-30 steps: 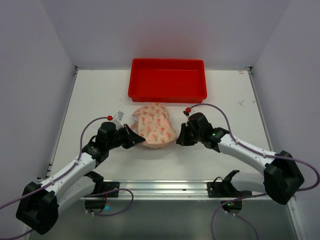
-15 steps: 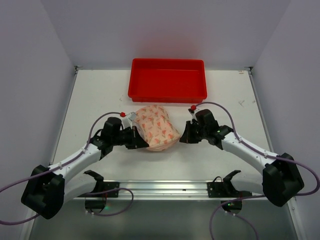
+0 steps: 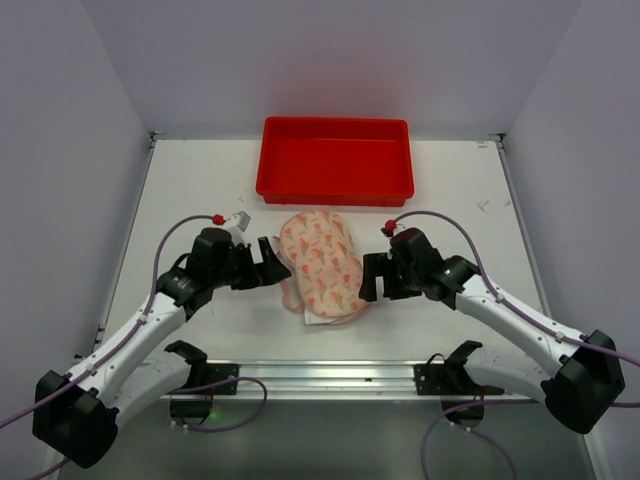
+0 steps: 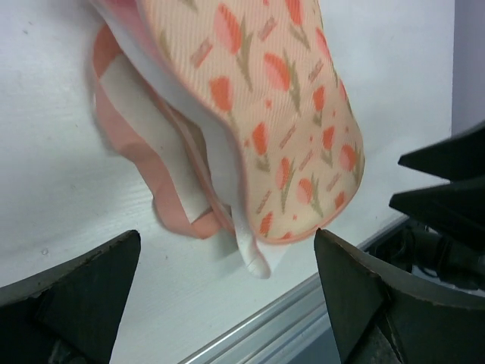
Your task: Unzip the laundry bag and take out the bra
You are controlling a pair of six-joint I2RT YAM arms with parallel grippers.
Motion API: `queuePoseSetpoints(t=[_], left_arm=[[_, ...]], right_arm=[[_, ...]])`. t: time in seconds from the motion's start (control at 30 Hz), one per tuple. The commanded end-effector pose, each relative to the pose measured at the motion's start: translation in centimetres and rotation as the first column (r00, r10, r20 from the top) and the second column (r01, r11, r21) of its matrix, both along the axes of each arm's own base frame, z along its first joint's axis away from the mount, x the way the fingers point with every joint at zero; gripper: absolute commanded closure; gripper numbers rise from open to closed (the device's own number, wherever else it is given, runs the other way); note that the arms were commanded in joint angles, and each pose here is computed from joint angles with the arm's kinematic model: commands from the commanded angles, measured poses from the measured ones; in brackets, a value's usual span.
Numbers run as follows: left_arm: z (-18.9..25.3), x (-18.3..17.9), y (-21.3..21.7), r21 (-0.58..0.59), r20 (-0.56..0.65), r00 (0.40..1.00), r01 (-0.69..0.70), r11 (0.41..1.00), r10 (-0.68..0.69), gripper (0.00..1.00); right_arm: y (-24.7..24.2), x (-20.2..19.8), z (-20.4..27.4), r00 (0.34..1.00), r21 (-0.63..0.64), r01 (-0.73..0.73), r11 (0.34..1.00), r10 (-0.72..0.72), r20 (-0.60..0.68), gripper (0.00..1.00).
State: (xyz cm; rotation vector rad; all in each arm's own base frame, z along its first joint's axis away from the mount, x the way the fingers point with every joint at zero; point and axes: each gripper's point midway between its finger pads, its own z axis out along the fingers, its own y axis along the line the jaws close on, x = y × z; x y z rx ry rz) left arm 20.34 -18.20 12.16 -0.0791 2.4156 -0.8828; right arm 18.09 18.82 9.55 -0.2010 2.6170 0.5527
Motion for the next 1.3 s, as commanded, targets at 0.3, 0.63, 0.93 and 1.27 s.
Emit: queuePoseSetpoints(t=[0.3,0.63,0.93,1.27], left_arm=[[1.6,6.0,-3.0,-0.131,0.011,0.989,-0.142,0.981,0.144,0.25],[-0.8,7.0,-6.9,-0.099,-0.035,0.997,-0.075,0.992,0.072,0.55],[2.4,8.8,-8.9,-0.126,0.036,0.999,-0.036,0.991,0.041,0.99],[9.1,9.6,-19.6,-0.105,0.14,0.954,0.282,0.954,-0.266,0.98]], right_arm=[[2.2,3.8,7.0,0.976,0.117,0.013,0.993,-0.039,0.216,0.02],[1.6,3.6,7.0,0.966,0.15,0.046,0.988,-0.082,0.246,0.02],[0.7,3.5,6.8,0.957,0.152,0.076,0.985,-0.115,0.266,0.02],[-4.1,3.5,11.6,0.844,0.218,0.22,0.951,-0.297,0.446,0.02]])
